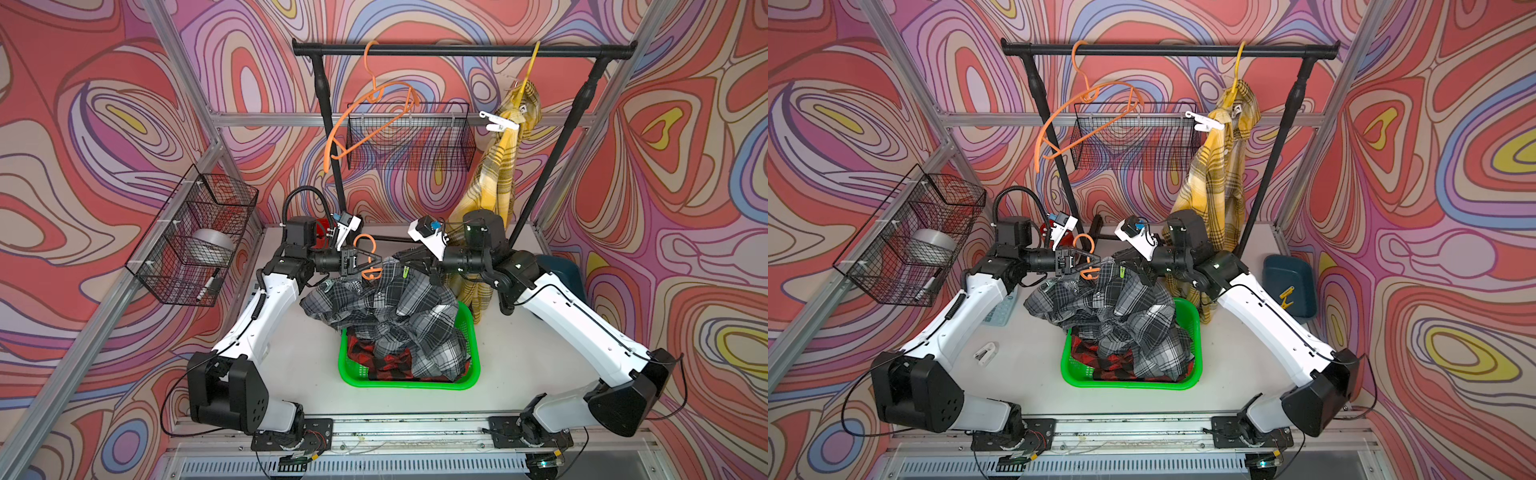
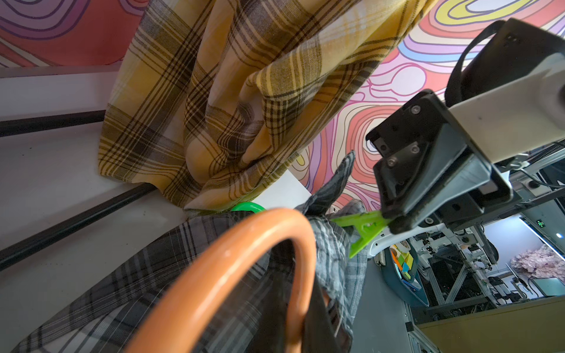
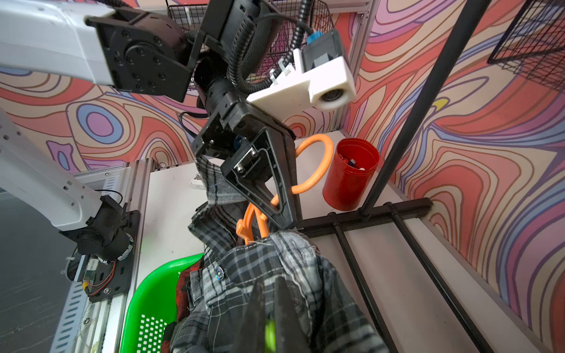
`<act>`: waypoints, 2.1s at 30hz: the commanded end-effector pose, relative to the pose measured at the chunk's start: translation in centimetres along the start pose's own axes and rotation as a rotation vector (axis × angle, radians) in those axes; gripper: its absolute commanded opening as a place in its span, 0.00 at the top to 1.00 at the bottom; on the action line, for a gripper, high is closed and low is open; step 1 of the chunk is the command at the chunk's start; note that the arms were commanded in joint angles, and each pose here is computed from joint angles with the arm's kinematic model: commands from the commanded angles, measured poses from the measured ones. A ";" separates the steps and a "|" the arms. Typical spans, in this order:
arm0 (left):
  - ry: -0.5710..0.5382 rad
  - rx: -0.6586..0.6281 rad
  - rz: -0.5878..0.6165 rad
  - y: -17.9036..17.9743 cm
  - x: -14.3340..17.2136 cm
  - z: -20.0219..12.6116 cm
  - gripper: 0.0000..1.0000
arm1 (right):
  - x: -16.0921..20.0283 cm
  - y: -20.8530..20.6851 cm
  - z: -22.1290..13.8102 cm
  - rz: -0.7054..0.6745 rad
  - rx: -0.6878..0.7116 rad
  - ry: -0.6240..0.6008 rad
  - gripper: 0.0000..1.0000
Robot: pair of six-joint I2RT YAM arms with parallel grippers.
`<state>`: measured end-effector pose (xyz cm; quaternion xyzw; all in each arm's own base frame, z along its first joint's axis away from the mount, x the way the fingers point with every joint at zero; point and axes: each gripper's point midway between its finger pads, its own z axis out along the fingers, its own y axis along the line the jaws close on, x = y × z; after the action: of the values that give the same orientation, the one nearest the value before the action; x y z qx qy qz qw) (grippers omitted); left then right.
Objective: Remove the clothespins securing long-sleeve shirts to the hanger
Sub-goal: Remove the clamp from the hanger, then place the clamp in the storage box.
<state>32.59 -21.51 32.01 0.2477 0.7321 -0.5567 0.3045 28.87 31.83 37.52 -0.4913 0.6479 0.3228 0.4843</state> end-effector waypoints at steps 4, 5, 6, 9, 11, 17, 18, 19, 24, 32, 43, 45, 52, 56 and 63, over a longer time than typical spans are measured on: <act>-0.001 0.007 0.012 -0.2 -0.4 -0.1 1.00 | -1.3 0.3 -1.3 0.011 0.028 -0.016 1.00; 0.000 0.007 0.009 -0.1 -0.3 -0.1 1.00 | -1.4 0.1 -1.4 0.013 0.043 -0.016 1.00; -0.001 0.005 0.010 -0.1 -0.3 -0.1 1.00 | -1.5 -0.2 -1.5 0.013 0.060 -0.017 1.00; 0.003 -0.004 0.004 0.2 -0.2 -0.1 1.00 | -2.6 -0.9 -3.0 0.005 0.138 -0.018 1.00; 0.004 -0.012 0.002 0.3 -0.1 -0.1 1.00 | -2.7 -1.4 -4.3 0.019 0.206 0.001 1.00; -0.008 -0.018 0.007 0.2 -0.4 -0.1 1.00 | 1.5 -4.4 -8.8 0.194 0.530 0.131 1.00; -0.010 -0.016 0.002 0.2 -0.5 -0.1 1.00 | 2.9 -4.8 -9.6 0.245 0.584 0.162 1.00; -0.012 -0.020 0.003 0.3 -0.6 -0.1 1.00 | 4.1 -5.0 -10.1 0.289 0.622 0.185 1.00; -0.043 -0.035 0.027 0.1 -1.5 -0.3 1.00 | 10.8 -7.1 -14.6 0.497 0.892 0.318 1.00; -0.076 -0.067 0.061 -0.5 -1.8 -0.8 1.00 | 18.7 -12.3 -21.2 0.771 1.160 0.347 1.00; -0.108 -0.094 0.081 -0.9 -2.4 -1.4 1.00 | 25.0 -20.7 -31.4 0.903 1.582 0.161 1.00; -0.117 -0.095 0.081 -0.9 -2.5 -1.6 1.00 | 26.5 -22.1 -32.4 0.895 1.651 0.162 1.00; -0.130 -0.100 0.078 -0.8 -2.5 -1.7 1.00 | 33.8 -26.2 -33.3 1.016 1.690 0.192 1.00; -0.131 -0.094 0.073 -0.7 -2.6 -1.7 1.00 | 36.2 -27.6 -32.4 1.081 1.663 0.226 0.61; -0.120 -0.079 0.082 -0.7 -2.3 -1.5 1.00 | 31.0 -27.1 -32.4 1.034 1.578 0.093 0.38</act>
<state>33.90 -20.33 33.41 0.2143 0.7391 -0.5243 0.3646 42.56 -16.23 14.69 0.3257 0.8598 -0.0832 0.3844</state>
